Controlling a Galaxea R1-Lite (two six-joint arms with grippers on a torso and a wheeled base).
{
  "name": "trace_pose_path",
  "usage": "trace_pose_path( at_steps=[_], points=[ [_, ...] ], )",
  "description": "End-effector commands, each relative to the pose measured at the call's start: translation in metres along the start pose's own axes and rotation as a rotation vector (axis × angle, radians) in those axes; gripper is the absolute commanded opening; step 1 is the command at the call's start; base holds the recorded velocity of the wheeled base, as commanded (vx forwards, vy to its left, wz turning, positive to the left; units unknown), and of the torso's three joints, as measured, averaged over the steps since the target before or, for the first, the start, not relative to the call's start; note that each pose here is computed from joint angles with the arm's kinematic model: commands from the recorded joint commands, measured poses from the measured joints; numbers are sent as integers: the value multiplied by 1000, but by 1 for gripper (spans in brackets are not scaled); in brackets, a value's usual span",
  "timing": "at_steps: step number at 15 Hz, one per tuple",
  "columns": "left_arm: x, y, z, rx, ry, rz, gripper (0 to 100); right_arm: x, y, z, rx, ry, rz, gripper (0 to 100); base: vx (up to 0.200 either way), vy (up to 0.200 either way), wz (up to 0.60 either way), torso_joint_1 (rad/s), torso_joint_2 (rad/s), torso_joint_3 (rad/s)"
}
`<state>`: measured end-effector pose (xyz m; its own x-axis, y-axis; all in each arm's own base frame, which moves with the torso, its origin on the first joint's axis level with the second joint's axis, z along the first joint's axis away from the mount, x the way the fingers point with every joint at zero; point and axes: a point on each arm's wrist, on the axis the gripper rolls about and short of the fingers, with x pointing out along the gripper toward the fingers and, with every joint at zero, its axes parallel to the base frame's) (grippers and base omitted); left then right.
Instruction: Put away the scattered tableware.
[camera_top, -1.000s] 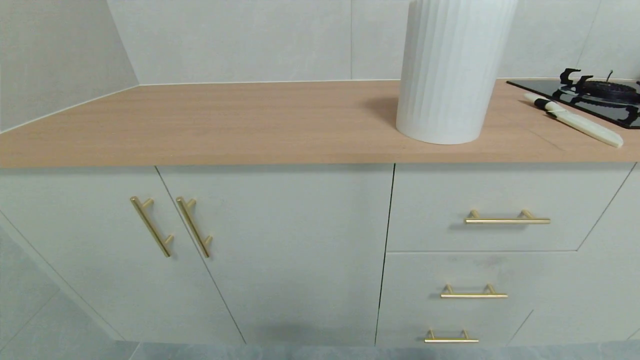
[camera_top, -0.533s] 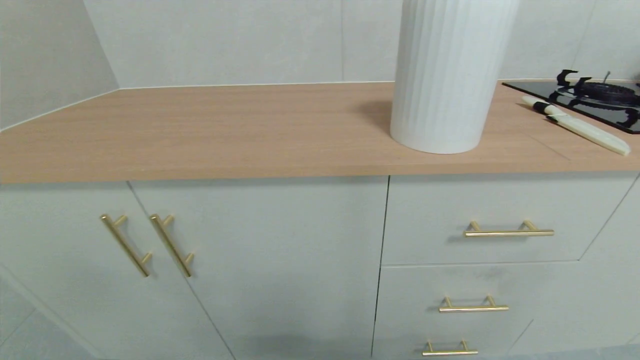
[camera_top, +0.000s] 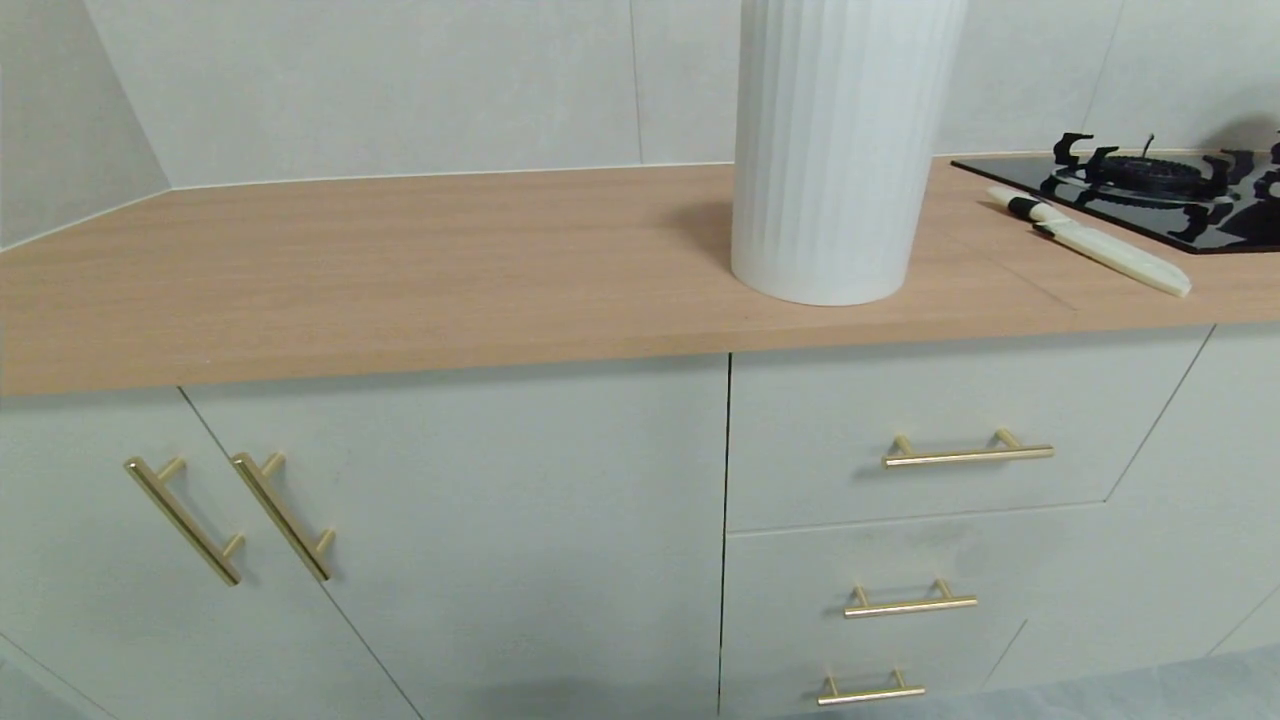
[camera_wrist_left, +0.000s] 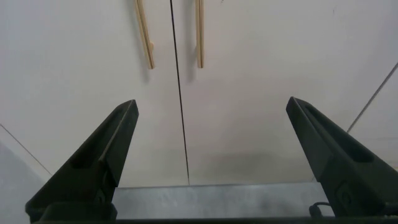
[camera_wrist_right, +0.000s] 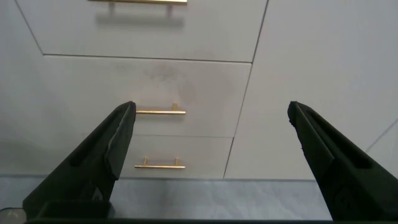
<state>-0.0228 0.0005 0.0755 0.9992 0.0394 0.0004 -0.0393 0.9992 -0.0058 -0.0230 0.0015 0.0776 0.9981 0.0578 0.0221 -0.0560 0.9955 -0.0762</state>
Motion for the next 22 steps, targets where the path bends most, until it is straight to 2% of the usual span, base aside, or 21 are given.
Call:
trace_pose_path(
  at_steps=[1,3,12,22],
  points=[
    [0,0,0,0,0,1,100,0,0,0,0,1,0,100,0,0,0,0,0,0],
    [0,0,0,1,0,1,100,0,0,0,0,1,0,100,0,0,0,0,0,0],
    [0,0,0,1,0,1,100,0,0,0,1,1,0,100,0,-200,0,7,2,3],
    [0,0,0,0,0,1,100,0,0,0,-23,2,1,100,0,0,0,0,0,0]
  ],
)
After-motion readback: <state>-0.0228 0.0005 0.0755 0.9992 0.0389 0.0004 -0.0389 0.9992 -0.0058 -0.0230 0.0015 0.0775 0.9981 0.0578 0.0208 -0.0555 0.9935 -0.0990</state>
